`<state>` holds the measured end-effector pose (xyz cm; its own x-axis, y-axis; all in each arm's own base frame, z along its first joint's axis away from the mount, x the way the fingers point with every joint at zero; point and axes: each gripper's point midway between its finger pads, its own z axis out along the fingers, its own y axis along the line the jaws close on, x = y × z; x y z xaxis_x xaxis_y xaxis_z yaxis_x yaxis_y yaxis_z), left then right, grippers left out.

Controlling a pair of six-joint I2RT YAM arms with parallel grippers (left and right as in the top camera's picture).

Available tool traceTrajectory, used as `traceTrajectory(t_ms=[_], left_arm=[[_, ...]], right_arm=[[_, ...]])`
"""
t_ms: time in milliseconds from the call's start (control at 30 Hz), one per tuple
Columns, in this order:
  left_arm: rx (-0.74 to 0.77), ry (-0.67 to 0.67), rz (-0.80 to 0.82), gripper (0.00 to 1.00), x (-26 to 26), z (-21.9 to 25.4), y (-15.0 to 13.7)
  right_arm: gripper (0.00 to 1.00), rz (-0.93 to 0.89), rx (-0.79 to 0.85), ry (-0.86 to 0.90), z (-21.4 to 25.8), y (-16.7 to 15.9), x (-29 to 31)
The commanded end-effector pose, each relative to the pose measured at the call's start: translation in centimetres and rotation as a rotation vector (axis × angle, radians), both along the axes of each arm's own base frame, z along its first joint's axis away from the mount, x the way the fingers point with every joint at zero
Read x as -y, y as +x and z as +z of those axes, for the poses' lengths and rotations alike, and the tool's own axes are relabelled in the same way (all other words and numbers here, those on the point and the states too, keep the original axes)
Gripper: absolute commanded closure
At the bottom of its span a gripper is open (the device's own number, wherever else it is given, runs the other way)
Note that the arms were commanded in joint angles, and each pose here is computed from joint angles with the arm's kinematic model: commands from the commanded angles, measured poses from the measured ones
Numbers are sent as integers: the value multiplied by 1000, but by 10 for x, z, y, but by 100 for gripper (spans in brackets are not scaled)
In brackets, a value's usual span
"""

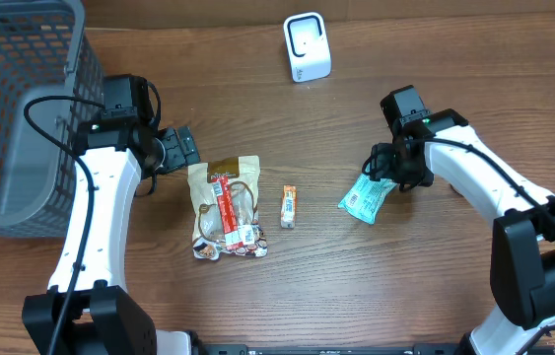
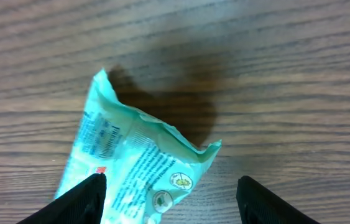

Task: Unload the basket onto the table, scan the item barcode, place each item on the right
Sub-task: 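Grasp the mint-green packet with the right gripper and lift it, then raise the green packet up and to the right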

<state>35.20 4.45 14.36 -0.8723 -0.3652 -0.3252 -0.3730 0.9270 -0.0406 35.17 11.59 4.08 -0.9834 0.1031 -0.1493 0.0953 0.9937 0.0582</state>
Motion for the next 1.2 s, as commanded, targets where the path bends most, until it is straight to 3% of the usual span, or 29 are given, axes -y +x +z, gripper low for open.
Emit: traceTrajectory(t_ms=[0,467,600,700,733,1167], left_arm=[[20,10,-7,0,-1,6,4],[20,10,-8,0,-1,6,4],[20,10,-7,0,-1,6,4],[20,10,-7,0,-1,6,4],[20,10,-7,0,-1,6,4],[20,10,-7,0,-1,6,4]], right_arm=[[32,10,-6,4,-5,-5,2],[24,23,17,82,-40,-15,-8],[35,23,8,79,-44,-19,-6],[55,23,16,84,-43,-17,-7],[57,25,18,92,-43,-17,-9],[53,-75,21,122,-50,-18,-9]])
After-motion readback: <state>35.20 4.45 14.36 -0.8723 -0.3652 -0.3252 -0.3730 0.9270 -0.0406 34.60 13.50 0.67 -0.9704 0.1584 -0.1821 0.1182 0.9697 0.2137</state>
